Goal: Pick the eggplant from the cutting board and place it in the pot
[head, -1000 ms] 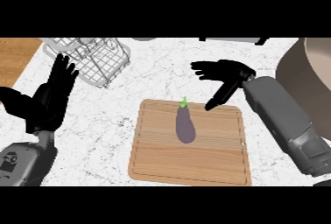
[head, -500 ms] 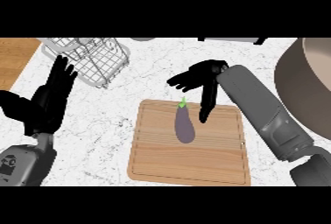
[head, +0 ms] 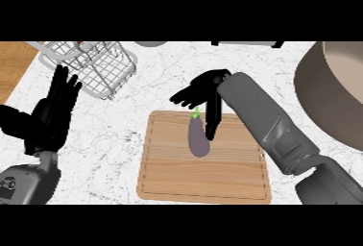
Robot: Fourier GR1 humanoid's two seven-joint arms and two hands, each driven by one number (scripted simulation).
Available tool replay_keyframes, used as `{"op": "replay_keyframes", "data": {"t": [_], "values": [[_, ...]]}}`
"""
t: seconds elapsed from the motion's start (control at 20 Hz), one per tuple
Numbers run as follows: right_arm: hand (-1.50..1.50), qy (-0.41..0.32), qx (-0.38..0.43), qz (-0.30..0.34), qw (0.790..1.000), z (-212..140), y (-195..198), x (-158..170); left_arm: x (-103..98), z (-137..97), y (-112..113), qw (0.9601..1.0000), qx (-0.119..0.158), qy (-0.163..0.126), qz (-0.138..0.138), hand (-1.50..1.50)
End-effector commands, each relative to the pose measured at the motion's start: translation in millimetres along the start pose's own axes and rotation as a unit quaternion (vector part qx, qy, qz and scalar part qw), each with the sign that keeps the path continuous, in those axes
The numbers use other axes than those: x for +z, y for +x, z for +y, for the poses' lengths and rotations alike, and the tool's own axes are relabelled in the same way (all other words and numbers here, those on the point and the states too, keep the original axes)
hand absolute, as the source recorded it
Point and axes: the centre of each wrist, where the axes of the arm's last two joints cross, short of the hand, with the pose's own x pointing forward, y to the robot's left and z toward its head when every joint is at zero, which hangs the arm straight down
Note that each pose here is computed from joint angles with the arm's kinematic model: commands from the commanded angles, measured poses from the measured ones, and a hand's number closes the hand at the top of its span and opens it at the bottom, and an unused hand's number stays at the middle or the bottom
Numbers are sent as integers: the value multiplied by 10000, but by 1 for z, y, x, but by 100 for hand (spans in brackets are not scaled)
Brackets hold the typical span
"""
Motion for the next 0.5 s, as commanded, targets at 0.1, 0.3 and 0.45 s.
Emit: {"op": "replay_keyframes", "data": {"t": [0.1,0.3,0.45], "values": [[-150,325,257,313,9986,9,1,-18,-5,15,5,9998,-41,124,-147,0],[-150,202,437,700,9964,11,-11,-21,-9,1,8,9998,54,-30,-196,0],[-150,240,489,641,9965,20,-24,-32,4,4,-6,9997,-1,77,-212,0]]}}
